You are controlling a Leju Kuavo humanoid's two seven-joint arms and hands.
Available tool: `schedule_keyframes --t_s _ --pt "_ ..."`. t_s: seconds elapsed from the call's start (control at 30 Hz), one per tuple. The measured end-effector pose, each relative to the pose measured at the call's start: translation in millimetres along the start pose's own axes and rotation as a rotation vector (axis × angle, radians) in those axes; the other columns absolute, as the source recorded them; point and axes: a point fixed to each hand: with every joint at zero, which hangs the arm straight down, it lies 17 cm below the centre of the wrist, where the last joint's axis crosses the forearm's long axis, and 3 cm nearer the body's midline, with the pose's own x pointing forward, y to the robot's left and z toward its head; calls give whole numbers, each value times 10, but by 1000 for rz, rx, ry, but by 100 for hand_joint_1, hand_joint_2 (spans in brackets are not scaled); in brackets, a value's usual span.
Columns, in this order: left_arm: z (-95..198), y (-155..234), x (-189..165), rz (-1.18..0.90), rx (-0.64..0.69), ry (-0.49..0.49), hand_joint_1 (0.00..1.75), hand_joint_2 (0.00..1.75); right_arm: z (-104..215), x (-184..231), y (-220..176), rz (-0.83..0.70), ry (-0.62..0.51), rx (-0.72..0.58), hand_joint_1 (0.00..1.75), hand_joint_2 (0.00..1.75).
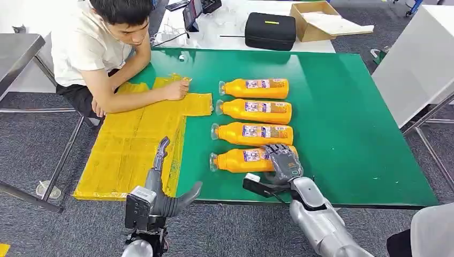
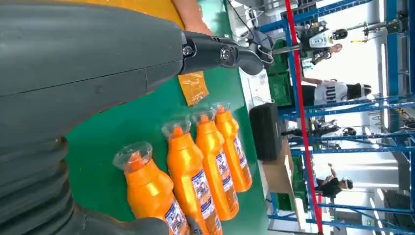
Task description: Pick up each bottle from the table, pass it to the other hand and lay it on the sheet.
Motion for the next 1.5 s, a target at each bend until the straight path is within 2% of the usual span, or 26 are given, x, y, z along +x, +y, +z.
schedule_keyframes --t_s 0.57,0.63,0.73,0.9,1.03,1.13,1.23,1.37,1.5 --pt "0 -1 0 0 0 0 0 175 12 -33 20 1 5 7 175 175" --pt "3 11 -4 15 7 4 0 175 30 104 29 -129 -55 6 175 175" --pt "9 46 -30 75 26 25 0 175 62 202 -22 -275 -85 -17 175 175" --pt "63 102 -159 247 65 103 0 175 182 496 -209 -534 -120 -132 175 175" --pt "191 164 -266 490 121 167 0 175 400 732 -568 -696 -171 -318 175 175" --pt "257 207 -309 500 144 180 0 175 481 801 -844 -732 -173 -423 175 175" --pt "312 266 -310 422 166 159 0 175 568 797 -1102 -762 -177 -521 175 175" --pt "327 331 -273 345 186 123 0 175 646 808 -1313 -775 -193 -601 175 175" --pt "335 329 -312 412 195 152 0 175 680 841 -1452 -798 -211 -643 175 175"
